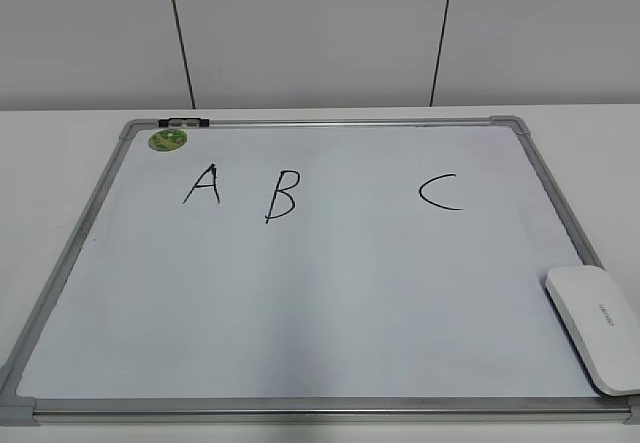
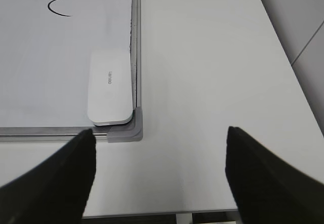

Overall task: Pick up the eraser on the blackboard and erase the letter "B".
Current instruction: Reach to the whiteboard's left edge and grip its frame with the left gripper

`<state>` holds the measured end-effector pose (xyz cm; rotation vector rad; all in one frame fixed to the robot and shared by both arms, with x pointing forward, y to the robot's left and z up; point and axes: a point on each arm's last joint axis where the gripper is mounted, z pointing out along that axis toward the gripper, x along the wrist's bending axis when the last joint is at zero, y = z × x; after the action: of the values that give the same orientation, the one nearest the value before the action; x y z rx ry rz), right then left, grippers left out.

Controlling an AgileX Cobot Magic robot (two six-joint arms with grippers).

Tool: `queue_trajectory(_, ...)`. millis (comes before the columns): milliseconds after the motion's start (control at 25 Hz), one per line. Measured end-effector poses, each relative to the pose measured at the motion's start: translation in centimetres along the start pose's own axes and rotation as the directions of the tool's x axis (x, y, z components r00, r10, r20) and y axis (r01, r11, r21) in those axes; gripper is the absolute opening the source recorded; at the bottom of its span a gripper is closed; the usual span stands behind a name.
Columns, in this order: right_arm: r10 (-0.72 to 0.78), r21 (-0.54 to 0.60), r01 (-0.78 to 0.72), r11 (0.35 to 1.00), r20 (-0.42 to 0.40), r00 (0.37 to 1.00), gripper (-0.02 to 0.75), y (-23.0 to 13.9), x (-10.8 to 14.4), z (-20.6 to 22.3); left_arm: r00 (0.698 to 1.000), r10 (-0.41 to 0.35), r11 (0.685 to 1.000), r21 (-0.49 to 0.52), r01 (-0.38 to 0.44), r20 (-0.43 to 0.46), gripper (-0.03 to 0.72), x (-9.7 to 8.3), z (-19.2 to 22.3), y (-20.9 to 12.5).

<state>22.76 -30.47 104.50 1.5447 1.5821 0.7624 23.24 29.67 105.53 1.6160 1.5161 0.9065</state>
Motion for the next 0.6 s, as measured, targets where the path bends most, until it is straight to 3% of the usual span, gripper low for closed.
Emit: queue_trajectory(600,0.000,0.000,0.000,1.000,0.000,1.000,0.591,0.00,0.00,0.00,1.000,0.000,1.000,0.000,0.000,0.000,0.589,0.00,0.00,0.00)
